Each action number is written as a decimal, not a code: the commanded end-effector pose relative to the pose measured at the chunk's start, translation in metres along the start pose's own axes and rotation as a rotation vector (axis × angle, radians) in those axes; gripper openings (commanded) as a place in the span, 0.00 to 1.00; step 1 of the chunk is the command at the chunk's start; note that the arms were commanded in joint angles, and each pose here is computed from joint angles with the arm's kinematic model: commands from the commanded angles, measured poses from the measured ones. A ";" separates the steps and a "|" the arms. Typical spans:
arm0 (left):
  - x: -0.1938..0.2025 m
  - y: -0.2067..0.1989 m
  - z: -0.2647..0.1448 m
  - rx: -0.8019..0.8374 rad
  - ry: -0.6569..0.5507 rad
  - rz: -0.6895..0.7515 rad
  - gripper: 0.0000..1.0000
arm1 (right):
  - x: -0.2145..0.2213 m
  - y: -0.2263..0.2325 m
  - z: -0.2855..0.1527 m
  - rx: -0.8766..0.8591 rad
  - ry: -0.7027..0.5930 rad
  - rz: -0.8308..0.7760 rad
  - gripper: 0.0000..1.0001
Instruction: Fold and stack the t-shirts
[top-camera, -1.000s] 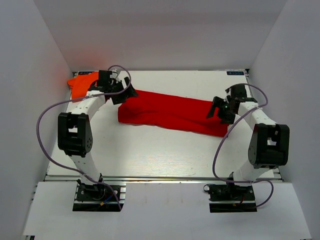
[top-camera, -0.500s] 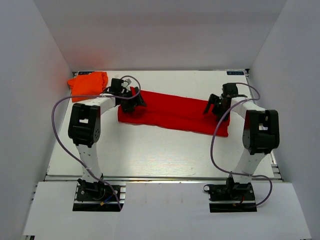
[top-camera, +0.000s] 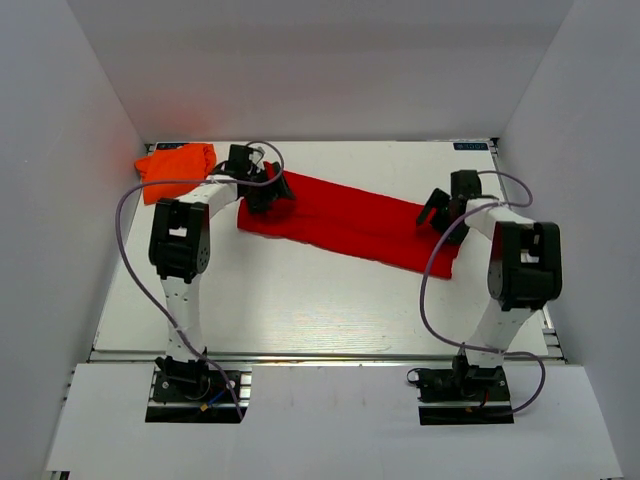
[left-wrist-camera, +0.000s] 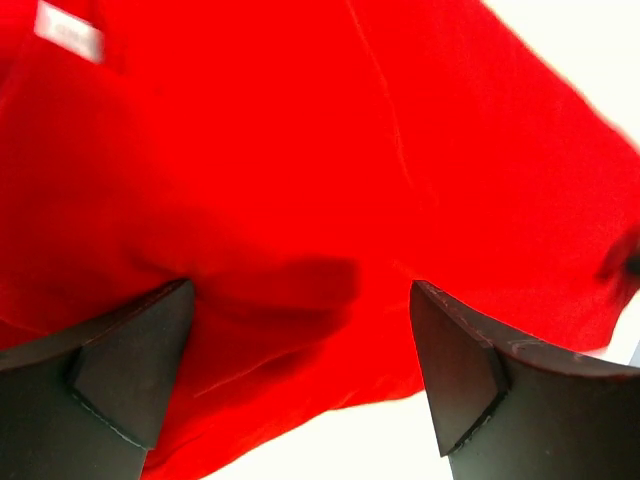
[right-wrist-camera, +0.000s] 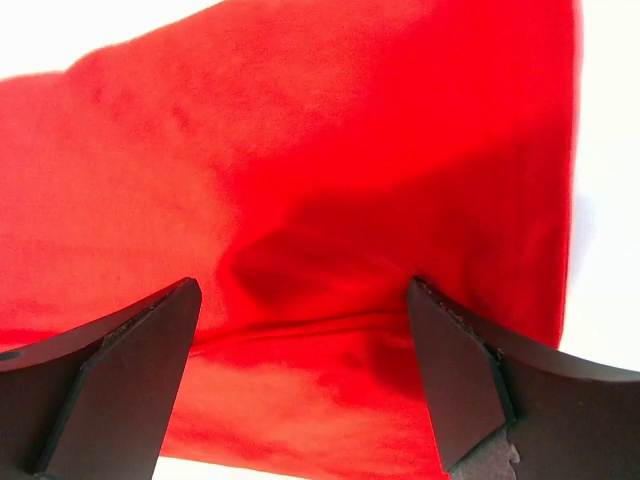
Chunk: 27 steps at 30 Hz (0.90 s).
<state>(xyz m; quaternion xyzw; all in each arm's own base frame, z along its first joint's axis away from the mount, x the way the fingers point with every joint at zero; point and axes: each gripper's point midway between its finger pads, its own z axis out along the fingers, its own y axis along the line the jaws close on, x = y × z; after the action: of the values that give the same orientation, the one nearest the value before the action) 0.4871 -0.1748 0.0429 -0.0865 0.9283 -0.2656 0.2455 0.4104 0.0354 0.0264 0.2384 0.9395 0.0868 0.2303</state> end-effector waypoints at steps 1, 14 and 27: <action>0.000 0.040 0.038 -0.144 0.045 -0.030 1.00 | 0.111 -0.049 -0.010 0.109 0.281 0.063 0.90; -0.082 -0.055 0.152 0.279 -0.131 -0.092 1.00 | 0.344 0.041 -0.132 -0.513 0.517 -0.462 0.90; -0.088 -0.094 0.145 0.329 -0.214 -0.072 1.00 | 0.401 0.123 -0.196 -0.870 0.480 -1.029 0.90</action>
<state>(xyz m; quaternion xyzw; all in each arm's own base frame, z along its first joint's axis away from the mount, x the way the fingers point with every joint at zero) 0.6454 -0.3115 0.0605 -0.0706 0.8024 -0.4625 0.3705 0.0562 0.3311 0.0500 -0.3293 0.8587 0.3851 0.0768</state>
